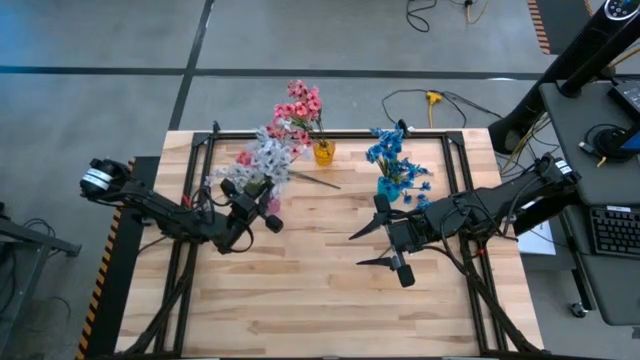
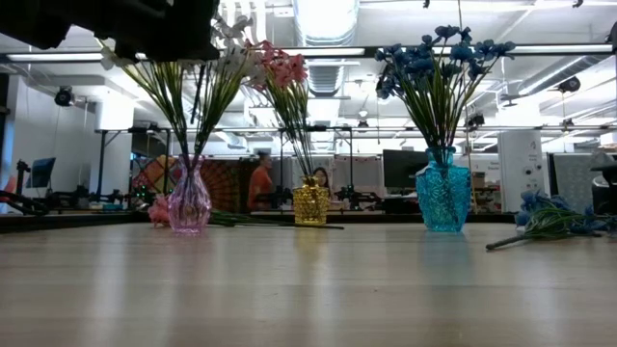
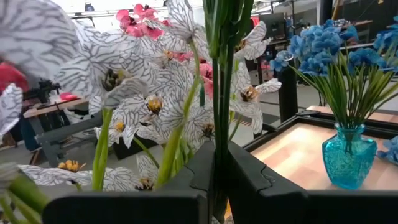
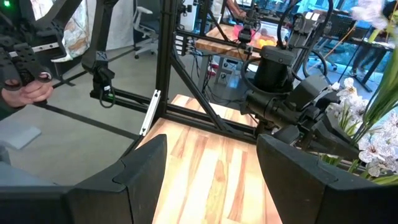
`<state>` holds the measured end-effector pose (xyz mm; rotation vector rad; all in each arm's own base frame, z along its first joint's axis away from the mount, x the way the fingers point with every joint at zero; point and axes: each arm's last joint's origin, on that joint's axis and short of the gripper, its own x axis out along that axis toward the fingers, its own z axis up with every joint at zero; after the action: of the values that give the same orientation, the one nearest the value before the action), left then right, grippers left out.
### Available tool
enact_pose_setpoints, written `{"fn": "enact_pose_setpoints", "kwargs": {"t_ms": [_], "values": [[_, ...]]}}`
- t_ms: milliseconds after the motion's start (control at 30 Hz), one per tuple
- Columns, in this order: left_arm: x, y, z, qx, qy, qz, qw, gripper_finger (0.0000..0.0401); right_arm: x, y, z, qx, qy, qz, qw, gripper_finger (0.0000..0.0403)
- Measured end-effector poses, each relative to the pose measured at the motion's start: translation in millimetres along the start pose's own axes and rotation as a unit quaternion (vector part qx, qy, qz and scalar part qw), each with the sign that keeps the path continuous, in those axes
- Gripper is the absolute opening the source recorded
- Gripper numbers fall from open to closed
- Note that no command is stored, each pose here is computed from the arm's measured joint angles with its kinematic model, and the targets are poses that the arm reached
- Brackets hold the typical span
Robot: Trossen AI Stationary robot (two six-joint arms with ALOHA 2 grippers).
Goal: Sort flowers into vase by color
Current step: Put the white flowers into the purple vase
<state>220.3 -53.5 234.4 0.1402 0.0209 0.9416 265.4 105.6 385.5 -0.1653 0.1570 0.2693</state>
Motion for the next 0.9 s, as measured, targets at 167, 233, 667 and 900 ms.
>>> {"fn": "enact_pose_setpoints", "kwargs": {"t_ms": [167,233,667,900], "values": [[1.8,-1.3,-2.5,0.003,0.002,0.003,1.000,0.0011,0.0,0.0,-0.1,0.000,0.000,0.000,1.000,0.0242],[2.6,-1.7,-3.5,0.003,0.003,0.005,1.000,0.0011,0.0,0.0,-0.1,0.000,0.000,0.000,1.000,0.0242],[3.8,-2.8,-5.6,0.001,0.005,0.007,1.000,0.0011,0.1,0.0,-0.3,0.000,0.000,0.000,1.000,0.0242],[3.8,-3.2,-7.2,0.022,0.008,0.006,1.000,0.0011,0.1,0.0,-0.3,0.002,0.000,0.000,1.000,0.0242]]}}
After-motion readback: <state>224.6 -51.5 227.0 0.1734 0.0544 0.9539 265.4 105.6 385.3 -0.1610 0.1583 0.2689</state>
